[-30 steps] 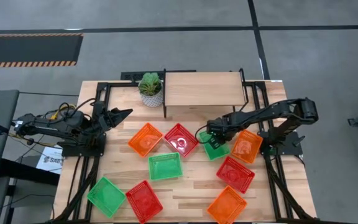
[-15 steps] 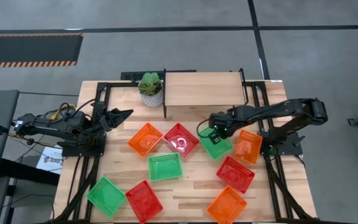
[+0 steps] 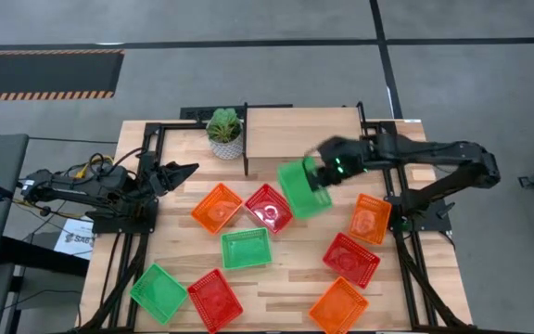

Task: Stack baskets on shelf by color
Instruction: Put the top green bin on the shelf

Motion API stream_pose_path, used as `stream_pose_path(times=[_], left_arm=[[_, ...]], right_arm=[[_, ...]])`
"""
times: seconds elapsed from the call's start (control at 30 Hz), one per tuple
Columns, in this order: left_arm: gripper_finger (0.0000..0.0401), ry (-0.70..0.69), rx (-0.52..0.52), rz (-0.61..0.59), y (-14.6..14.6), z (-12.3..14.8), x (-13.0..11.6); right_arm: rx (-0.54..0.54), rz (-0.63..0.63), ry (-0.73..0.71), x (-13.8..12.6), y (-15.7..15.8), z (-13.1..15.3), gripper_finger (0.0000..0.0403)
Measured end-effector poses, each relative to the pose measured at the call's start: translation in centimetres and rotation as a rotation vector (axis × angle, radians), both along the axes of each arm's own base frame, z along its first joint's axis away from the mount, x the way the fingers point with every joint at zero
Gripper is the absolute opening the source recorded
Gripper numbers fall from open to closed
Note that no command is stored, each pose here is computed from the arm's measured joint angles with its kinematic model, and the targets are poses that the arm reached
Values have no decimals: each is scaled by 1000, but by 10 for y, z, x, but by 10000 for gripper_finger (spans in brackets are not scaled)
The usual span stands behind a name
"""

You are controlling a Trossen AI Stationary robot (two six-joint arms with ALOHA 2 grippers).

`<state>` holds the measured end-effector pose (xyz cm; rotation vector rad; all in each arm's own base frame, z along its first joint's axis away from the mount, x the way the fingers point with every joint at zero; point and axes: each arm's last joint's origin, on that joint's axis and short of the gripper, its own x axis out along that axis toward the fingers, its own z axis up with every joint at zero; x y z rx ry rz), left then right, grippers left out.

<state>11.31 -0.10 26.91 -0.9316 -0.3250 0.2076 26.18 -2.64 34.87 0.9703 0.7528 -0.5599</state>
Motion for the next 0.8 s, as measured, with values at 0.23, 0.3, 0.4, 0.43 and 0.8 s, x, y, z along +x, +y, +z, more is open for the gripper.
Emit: stream_pose_path(times=[0.23, 0.3, 0.4, 0.43, 0.8], left_arm=[[240, 1, 0, 3, 0, 0, 0], [240, 1, -3, 13, 0, 0, 0], [240, -4, -19, 23, 1, 0, 0], [240, -5, -20, 23, 1, 0, 0], [239, -6, -24, 23, 1, 0, 0]], right_arm=[[-108, -178, 38, 42, -53, -4, 13], [-120, -221, 49, 55, -70, -9, 13], [-124, -270, 45, 71, -93, -15, 7], [-127, -281, 34, 76, -99, -14, 6], [-109, -355, 99, 100, -142, -13, 11]])
